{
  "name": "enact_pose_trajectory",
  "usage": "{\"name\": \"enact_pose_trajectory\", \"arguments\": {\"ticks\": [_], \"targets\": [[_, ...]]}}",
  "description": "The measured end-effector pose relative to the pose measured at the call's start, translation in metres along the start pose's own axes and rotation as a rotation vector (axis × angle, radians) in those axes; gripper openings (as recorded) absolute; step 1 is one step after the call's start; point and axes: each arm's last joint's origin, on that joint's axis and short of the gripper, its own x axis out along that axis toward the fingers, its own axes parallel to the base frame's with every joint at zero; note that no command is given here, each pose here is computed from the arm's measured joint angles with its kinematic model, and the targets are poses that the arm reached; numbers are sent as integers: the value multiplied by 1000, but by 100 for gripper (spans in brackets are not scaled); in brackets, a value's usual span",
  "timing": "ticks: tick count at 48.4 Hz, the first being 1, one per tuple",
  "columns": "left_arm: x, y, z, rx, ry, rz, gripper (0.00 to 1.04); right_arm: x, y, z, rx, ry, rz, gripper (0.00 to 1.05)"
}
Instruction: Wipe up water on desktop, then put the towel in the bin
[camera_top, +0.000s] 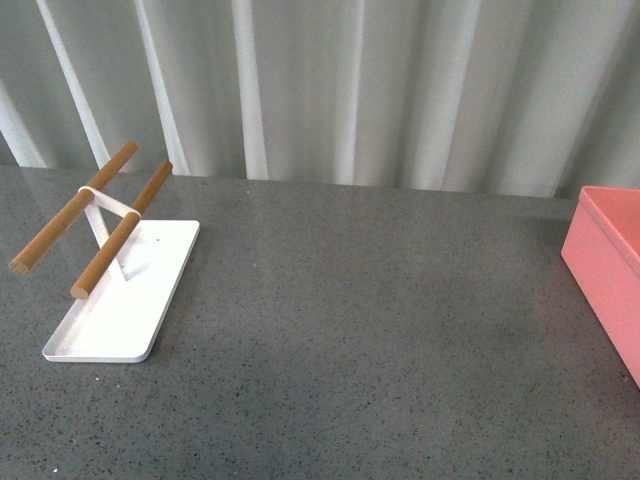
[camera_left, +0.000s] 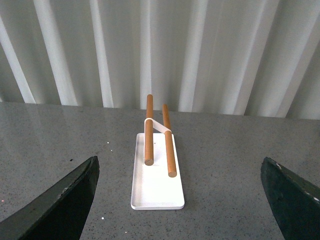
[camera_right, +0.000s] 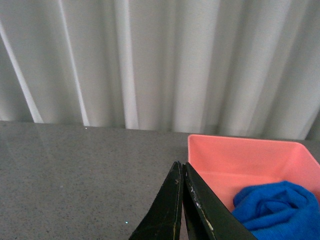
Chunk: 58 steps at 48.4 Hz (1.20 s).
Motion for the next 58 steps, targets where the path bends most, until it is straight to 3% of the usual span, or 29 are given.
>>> {"name": "enact_pose_trajectory", "arguments": {"ticks": [19, 58], "targets": [[0, 0, 0, 0, 0, 0, 98, -32, 10, -15, 0, 7, 8, 3], [0, 0, 0, 0, 0, 0, 98, -76, 9, -2, 8, -40, 4, 3]]}}
